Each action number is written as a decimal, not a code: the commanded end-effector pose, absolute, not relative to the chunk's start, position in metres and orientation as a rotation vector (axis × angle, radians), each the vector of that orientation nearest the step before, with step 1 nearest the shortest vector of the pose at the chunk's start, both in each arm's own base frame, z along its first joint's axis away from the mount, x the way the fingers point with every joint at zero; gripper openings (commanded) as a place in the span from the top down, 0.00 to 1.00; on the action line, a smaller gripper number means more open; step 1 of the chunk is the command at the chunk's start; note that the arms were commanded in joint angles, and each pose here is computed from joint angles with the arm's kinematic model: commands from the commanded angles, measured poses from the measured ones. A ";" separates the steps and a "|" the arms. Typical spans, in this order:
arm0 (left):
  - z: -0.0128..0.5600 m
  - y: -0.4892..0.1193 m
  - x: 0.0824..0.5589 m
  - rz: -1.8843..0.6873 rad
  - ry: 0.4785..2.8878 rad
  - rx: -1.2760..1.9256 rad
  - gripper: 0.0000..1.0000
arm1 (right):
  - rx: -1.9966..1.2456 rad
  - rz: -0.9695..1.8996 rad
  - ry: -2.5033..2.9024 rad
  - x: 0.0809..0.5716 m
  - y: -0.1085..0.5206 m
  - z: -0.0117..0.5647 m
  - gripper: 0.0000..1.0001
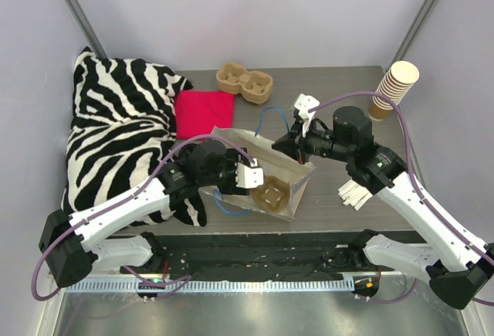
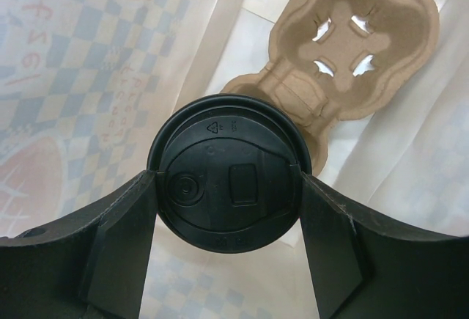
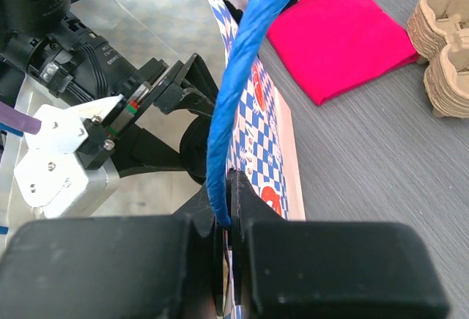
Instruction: Pack the takeout coffee
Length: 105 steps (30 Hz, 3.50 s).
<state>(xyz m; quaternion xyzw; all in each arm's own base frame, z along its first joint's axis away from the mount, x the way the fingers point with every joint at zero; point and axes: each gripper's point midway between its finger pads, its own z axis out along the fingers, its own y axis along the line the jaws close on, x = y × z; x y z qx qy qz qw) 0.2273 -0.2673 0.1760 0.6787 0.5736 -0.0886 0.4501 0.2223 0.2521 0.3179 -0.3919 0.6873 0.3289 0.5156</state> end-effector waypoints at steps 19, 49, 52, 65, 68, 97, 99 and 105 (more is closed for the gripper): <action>0.167 -0.272 0.218 -0.248 1.308 1.716 1.00 | -0.912 0.793 1.547 0.223 0.255 0.347 0.99; 0.166 -0.262 0.223 -0.248 1.526 1.832 1.00 | -1.004 0.689 1.567 0.230 0.249 0.325 0.99; 0.176 -0.261 0.221 -0.233 1.505 1.853 1.00 | -1.014 0.678 1.562 0.231 0.248 0.323 0.99; 0.183 -0.257 0.230 -0.115 1.460 1.895 1.00 | -1.090 0.565 1.449 0.234 0.253 0.336 0.99; 0.184 -0.259 0.231 -0.091 1.406 1.886 1.00 | -1.089 0.515 1.416 0.239 0.250 0.343 0.99; 0.192 -0.286 0.266 0.007 1.326 1.804 1.00 | -1.097 0.447 1.329 0.245 0.250 0.350 0.99; 0.184 -0.283 0.265 0.011 1.346 1.830 1.00 | -1.097 0.441 1.327 0.245 0.249 0.351 0.99; 0.188 -0.279 0.256 -0.016 1.336 1.840 1.00 | -1.100 0.435 1.328 0.243 0.247 0.351 0.99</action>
